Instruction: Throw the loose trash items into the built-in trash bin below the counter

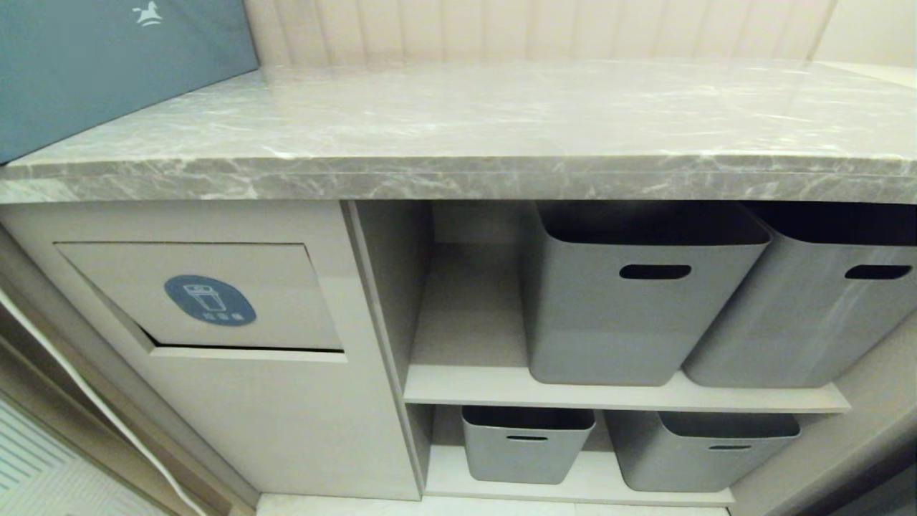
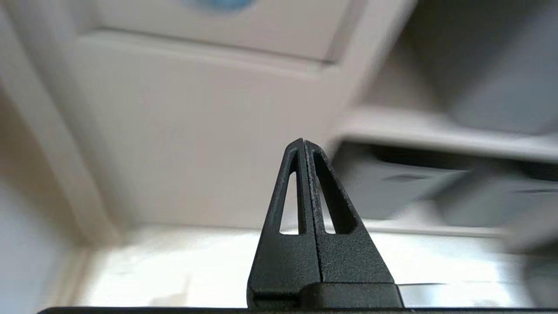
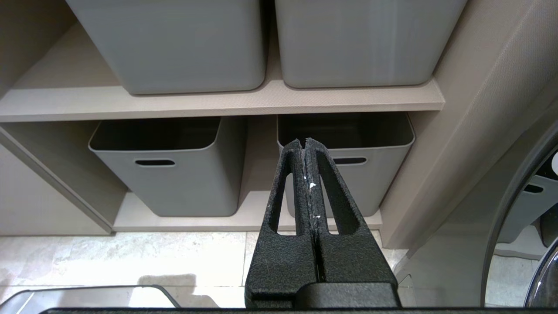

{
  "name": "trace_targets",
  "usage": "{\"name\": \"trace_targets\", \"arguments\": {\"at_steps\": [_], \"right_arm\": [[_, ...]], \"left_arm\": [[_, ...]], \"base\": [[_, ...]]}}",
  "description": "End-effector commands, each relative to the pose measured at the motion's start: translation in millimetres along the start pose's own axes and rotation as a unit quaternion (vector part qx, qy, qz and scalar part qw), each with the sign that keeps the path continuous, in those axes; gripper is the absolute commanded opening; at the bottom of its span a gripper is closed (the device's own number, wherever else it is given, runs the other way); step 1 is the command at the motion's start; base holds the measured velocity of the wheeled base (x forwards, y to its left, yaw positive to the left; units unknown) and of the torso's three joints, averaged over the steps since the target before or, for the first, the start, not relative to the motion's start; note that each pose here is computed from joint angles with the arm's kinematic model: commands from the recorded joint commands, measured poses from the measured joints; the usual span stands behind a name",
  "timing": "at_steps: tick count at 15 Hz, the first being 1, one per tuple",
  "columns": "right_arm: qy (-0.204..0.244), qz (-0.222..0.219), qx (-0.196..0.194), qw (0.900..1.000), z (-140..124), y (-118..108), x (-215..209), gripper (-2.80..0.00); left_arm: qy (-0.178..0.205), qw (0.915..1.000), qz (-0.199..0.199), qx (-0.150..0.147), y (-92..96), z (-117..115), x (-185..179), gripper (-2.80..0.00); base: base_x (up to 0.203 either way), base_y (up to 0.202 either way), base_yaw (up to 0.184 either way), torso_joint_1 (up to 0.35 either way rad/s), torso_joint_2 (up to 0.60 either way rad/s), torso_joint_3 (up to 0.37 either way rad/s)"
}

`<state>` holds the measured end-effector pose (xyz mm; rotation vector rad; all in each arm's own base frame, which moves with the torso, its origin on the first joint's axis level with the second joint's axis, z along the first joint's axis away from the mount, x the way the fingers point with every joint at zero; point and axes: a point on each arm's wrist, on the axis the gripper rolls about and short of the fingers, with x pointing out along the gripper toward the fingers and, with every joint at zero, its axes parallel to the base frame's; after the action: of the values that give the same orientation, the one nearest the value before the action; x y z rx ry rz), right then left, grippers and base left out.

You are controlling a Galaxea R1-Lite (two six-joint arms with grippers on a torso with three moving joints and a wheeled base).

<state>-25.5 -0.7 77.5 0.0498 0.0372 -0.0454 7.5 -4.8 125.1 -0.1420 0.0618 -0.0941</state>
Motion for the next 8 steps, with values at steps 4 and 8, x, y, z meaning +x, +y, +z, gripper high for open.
{"name": "trace_targets", "arguments": {"at_steps": [4, 8], "right_arm": [[0.0, 0.0, 0.0, 1.0, 0, 0, 0, -2.8], [0.0, 0.0, 0.0, 1.0, 0, 0, 0, -2.8]], "left_arm": [[0.008, 0.9984, -0.027, 0.049, 4.3, -29, -8, -2.8], [-0.051, 0.9973, 0.014, 0.05, 6.4, -43, -30, -2.8]], "base": [[0.0, 0.0, 0.0, 0.0, 0.0, 0.0], [0.0, 0.0, 0.0, 0.0, 0.0, 0.0]]}}
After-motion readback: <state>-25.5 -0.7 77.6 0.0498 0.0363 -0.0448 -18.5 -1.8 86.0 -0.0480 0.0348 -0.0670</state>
